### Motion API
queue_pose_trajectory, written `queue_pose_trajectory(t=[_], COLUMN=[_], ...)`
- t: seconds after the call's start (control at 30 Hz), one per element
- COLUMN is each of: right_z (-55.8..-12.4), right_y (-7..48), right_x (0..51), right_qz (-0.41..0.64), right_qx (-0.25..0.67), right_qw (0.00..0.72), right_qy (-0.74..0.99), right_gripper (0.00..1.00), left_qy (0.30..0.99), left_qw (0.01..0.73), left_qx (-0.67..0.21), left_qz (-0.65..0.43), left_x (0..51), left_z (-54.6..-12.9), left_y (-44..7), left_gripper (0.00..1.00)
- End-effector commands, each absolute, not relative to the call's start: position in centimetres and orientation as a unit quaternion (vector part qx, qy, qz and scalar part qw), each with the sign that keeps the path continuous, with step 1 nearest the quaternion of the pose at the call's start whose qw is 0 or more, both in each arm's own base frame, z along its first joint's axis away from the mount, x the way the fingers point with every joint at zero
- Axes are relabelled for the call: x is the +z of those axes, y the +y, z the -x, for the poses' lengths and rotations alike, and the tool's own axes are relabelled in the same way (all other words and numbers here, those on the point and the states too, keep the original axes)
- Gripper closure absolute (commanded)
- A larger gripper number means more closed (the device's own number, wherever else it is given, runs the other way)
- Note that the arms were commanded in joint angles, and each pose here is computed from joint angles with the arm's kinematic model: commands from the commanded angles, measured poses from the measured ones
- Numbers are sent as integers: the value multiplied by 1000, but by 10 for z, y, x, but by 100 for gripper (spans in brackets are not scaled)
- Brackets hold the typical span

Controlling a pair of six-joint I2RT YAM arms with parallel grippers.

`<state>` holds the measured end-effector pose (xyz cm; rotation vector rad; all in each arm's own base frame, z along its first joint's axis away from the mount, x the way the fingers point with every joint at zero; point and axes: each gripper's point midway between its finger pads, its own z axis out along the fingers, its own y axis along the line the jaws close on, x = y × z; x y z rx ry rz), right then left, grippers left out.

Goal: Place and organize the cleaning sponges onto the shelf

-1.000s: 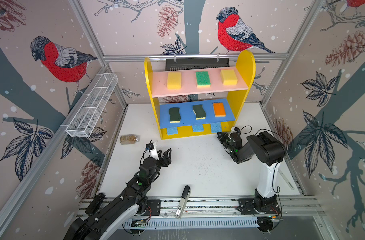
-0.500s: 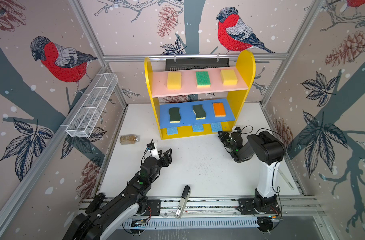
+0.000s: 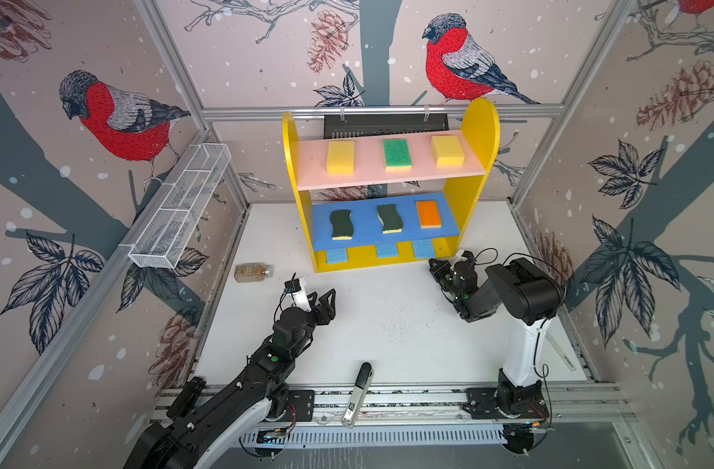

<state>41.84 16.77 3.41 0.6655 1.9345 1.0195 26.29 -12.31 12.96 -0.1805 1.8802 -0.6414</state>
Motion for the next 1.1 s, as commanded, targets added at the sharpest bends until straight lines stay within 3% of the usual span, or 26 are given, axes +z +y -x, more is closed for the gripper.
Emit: queue_pose_trajectory(t=[0.0, 1.07], right_z=[-406, -412], right_y=[172, 190], right_x=[8, -7], right_qz=[-263, -308], right_qx=[386, 390], right_qw=[373, 347], right_qy=[802, 795], right_gripper=[96, 96], left_qy=[785, 782], left_qw=[550, 556], left_qx=[-276, -266], left_qz=[76, 96], left_x=[136, 138], left_z=[-264, -261], left_y=[-124, -114], left_gripper=[29, 29])
